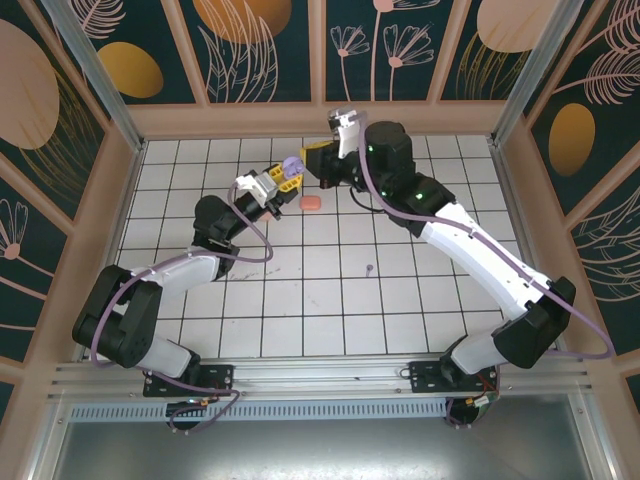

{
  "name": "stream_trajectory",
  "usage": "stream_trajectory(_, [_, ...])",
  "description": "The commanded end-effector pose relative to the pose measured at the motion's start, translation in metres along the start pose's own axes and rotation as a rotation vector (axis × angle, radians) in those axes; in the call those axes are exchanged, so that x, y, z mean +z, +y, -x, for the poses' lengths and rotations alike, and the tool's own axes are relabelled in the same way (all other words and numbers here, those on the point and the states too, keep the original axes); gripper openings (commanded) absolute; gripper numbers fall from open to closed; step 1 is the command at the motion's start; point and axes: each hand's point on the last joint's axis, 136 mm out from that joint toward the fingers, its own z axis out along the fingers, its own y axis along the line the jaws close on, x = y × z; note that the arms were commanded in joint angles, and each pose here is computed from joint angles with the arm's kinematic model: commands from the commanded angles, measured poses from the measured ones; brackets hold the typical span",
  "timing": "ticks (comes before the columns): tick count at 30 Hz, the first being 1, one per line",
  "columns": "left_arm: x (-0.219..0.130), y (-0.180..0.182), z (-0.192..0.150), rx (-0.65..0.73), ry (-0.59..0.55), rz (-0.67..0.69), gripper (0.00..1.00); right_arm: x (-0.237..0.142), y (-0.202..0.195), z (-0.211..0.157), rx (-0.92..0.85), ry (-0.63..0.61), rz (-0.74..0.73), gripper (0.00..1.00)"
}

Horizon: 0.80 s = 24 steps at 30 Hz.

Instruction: Insert the wireless bluetooth earbuds into the charging case

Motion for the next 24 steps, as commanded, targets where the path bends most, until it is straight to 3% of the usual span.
stream_trajectory(1, [0.009, -0.003, 0.006, -0.031, -0.010, -0.036, 0.00, -0.002, 0.019, 0.004, -0.074, -0.045, 0.076, 0.12])
stream_trajectory(24, [0.009, -0.007, 0.010, -0.042, -0.010, -0.062, 0.00, 0.017, 0.009, -0.013, -0.115, -0.047, 0.050, 0.11])
